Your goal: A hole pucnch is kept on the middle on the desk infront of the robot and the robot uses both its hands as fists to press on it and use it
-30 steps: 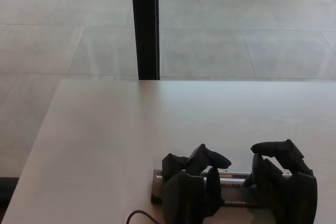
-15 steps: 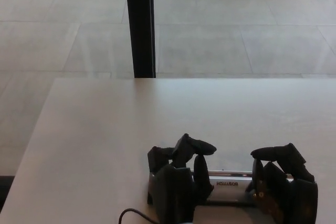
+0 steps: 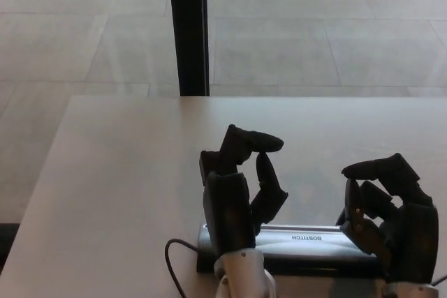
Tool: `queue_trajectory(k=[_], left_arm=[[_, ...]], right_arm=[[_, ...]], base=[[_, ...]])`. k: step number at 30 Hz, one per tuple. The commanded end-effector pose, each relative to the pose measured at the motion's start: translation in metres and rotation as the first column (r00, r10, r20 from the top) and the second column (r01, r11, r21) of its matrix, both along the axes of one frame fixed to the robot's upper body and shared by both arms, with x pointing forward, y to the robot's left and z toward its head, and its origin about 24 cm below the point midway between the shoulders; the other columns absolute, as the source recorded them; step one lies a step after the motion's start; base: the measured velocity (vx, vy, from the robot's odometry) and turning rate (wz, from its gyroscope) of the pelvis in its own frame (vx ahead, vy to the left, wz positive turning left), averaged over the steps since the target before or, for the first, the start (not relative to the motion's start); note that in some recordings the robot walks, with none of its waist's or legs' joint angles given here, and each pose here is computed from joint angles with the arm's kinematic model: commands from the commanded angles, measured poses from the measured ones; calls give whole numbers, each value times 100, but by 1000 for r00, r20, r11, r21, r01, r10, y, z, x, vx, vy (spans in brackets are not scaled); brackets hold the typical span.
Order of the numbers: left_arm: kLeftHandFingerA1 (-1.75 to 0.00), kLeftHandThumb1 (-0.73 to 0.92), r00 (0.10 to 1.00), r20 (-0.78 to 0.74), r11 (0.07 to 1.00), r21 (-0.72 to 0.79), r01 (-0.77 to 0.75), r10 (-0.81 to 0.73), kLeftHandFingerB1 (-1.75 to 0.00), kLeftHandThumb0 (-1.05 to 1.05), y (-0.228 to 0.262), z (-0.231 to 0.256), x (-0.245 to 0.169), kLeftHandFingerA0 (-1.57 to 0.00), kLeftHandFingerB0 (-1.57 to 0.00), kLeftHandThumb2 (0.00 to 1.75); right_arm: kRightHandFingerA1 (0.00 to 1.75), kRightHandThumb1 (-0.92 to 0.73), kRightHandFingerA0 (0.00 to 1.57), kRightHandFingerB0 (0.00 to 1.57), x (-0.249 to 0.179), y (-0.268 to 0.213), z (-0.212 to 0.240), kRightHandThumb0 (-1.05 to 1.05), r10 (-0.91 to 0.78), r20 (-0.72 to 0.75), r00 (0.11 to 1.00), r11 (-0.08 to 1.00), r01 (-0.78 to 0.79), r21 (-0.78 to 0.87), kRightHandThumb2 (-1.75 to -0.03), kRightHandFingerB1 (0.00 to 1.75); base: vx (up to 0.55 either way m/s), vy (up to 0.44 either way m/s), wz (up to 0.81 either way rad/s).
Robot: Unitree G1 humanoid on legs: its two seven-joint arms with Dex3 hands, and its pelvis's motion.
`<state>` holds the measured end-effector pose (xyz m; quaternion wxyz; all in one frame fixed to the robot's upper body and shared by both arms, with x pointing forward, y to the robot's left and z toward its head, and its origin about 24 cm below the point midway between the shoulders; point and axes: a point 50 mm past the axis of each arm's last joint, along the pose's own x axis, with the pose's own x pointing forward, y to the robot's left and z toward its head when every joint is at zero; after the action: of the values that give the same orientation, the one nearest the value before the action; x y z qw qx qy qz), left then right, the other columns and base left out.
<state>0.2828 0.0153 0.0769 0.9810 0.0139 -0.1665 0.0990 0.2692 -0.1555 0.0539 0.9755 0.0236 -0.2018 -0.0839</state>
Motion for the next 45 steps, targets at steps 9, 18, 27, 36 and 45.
queue_trajectory(k=[9,18,27,36,45], left_arm=[[-175,80,895,-298,920,-313,237,-332,-162,-21,71,54,6,-85,-44,103],[-175,80,894,-447,998,48,51,-24,-101,-25,266,88,-10,-73,-54,60],[-175,68,769,-508,903,42,-428,388,-140,-36,386,80,-77,-96,-73,75],[-170,49,476,-643,686,108,-719,600,-135,-36,443,3,-177,-129,-82,84],[-136,57,271,-754,609,209,-765,599,-71,-37,441,-59,-224,-86,-78,73]], right_arm=[[175,-61,95,74,10,-84,87,-29,180,-300,937,978,-202,-43,-105,143],[175,-54,101,88,-49,-260,151,-32,-357,-212,910,933,340,-115,-92,84],[169,-52,114,95,-140,-358,160,-45,-749,-215,627,637,770,24,-96,97],[143,-52,138,90,-202,-380,107,-52,-849,-377,371,390,920,27,-113,104],[157,-55,103,71,-217,-360,19,-46,-798,-565,209,274,961,-32,-81,90]], base=[[0,0,0],[0,0,0],[0,0,0],[0,0,0],[0,0,0]])
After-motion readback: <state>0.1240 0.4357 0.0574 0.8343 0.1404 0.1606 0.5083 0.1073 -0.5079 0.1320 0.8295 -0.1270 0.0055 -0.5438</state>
